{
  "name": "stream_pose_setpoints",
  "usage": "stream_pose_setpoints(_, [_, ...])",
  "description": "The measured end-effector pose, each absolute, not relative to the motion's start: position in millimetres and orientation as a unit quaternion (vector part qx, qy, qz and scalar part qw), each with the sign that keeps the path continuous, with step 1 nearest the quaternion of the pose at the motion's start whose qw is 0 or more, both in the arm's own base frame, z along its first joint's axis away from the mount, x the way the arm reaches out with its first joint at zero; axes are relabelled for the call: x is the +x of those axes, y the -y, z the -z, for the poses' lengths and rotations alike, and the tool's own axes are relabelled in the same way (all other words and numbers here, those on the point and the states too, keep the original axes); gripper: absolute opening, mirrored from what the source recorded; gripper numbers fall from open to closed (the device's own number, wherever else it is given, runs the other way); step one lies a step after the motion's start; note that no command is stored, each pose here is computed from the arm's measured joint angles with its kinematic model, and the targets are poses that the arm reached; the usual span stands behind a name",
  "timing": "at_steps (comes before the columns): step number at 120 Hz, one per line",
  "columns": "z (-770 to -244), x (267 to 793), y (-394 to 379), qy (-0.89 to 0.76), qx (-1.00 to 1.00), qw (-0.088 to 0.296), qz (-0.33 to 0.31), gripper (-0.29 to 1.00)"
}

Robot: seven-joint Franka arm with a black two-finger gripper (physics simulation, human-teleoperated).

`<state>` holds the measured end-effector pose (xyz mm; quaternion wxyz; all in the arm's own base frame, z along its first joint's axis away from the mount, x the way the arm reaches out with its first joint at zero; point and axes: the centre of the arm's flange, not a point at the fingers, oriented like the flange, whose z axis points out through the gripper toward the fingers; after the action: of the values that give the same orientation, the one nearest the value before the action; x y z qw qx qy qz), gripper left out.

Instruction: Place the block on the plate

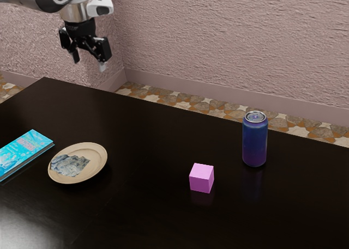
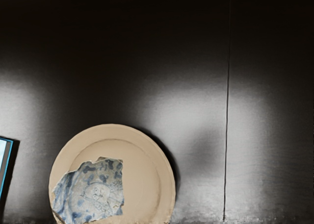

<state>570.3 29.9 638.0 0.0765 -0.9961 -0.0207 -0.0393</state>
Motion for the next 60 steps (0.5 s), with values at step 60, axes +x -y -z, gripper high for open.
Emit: stream_pose_setpoints(60, [-550, 576, 62, -0.032, -0.997, 0.066, 0.005, 0.7])
